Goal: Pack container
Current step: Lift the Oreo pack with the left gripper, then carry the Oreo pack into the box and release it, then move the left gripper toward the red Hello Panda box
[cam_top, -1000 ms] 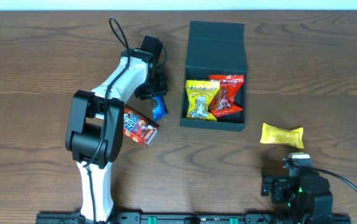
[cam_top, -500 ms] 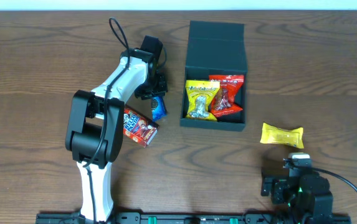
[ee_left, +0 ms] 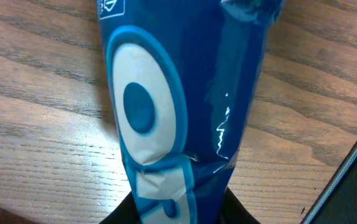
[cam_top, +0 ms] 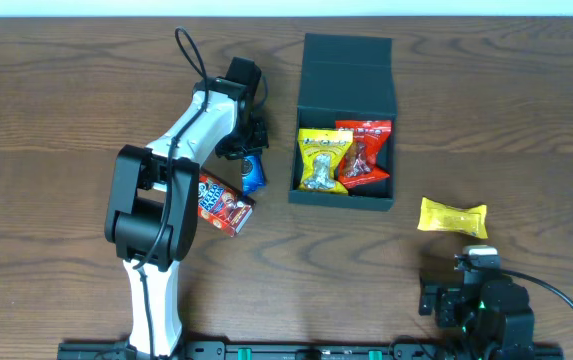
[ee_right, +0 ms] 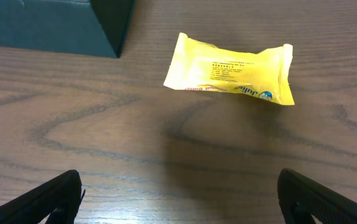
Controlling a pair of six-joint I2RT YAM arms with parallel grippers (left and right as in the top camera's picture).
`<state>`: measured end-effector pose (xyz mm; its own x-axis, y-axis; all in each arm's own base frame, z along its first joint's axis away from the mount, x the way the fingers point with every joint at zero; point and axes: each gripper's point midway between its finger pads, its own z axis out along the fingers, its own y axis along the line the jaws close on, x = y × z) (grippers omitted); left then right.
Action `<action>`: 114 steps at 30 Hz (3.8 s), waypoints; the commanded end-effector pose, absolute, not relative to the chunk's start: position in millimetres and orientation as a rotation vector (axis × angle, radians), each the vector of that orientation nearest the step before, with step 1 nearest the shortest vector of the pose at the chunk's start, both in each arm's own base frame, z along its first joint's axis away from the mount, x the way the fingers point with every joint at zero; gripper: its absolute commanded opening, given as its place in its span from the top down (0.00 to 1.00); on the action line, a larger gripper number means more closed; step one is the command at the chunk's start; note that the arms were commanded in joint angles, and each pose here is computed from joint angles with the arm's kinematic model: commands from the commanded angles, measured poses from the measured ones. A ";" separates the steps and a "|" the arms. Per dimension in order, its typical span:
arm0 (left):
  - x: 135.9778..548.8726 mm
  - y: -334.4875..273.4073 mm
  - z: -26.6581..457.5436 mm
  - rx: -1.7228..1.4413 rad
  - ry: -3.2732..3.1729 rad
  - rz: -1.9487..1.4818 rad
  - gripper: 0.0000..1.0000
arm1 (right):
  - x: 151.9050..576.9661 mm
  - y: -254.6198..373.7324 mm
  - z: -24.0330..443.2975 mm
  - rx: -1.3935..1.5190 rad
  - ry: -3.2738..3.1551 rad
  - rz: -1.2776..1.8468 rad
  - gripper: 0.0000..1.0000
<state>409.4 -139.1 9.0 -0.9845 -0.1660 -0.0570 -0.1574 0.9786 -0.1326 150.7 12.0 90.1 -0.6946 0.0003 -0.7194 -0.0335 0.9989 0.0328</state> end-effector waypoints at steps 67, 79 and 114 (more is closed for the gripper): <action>396.1 -256.8 84.0 0.165 2.914 -0.126 0.35 | 149.4 11.3 86.8 -0.024 2.348 0.051 0.01; 403.8 -248.2 177.0 0.155 2.760 -0.132 0.04 | 149.4 11.3 86.8 -0.024 2.348 0.051 0.01; 292.7 -95.5 66.6 -1.375 2.680 -0.064 0.05 | 149.4 11.3 86.8 -0.024 2.348 0.051 0.01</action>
<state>293.7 -103.2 69.1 -0.5571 -0.8258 -0.0871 -0.8198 0.5637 -0.1006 150.6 12.0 89.8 -0.6952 0.0002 -0.7188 -0.0334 0.9989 0.0327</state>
